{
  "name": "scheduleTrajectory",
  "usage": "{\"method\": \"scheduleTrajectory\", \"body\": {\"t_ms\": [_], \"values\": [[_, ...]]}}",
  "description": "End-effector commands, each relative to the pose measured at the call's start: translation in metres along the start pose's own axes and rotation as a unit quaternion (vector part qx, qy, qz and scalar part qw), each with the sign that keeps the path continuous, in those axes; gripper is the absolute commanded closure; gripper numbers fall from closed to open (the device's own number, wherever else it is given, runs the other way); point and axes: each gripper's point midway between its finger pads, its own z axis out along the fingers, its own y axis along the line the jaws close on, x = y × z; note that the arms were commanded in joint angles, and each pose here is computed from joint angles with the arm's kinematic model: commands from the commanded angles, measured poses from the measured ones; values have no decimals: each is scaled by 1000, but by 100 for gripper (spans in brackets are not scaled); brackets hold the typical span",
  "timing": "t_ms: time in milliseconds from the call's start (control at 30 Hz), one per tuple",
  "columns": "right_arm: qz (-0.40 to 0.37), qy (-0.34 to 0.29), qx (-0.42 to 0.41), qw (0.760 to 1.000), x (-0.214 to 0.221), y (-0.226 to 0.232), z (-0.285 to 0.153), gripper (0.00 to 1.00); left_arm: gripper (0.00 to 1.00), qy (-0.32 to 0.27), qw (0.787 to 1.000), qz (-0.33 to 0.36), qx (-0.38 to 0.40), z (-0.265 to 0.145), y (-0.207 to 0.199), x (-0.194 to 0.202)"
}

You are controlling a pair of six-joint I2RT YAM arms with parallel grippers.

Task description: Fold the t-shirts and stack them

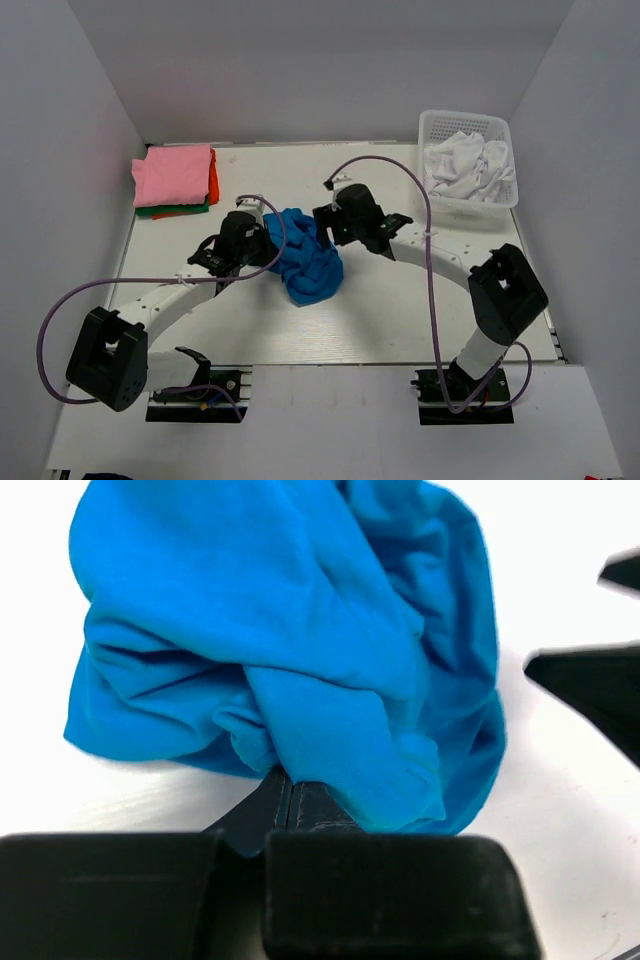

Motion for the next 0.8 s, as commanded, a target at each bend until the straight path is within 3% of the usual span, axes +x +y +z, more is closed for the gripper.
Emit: {"method": "scheduleTrajectory", "body": {"t_ms": [0,133,167,200,300,333,400,433,533,667,767], "values": [[-49,-48,-46,997,-44,28,15,20,100,-2,1000,-6,-13,-7,4,1],[-73,-42,-51,995,-50,37,49,20,100,-4,1000,-6,-17,-11,7,1],[-72,-62,-50,994,-73,41,50,23,100,0,1000,-6,-19,-11,7,3],[-74,-30,-41,996,-53,34,71,25,100,-5,1000,-6,-16,-13,6,1],[-75,-27,-39,996,-56,37,87,57,100,-13,1000,-6,-25,-17,9,-3],[-67,-30,-46,996,-58,39,87,83,100,-9,1000,-6,-27,-18,10,0],[-55,-55,-52,996,-70,41,81,100,100,-18,999,-6,-34,-20,12,-4],[-33,-53,-44,997,-67,37,78,100,100,-21,999,-6,-39,-21,13,-8],[-2,-131,6,991,-107,19,48,100,100,-50,996,-12,-72,-29,18,-32],[29,-225,103,968,-165,-24,-26,100,100,-107,987,-26,-118,-52,22,-84],[38,-275,196,940,-184,-69,-86,100,100,-176,973,-34,-148,-86,20,-138]]}}
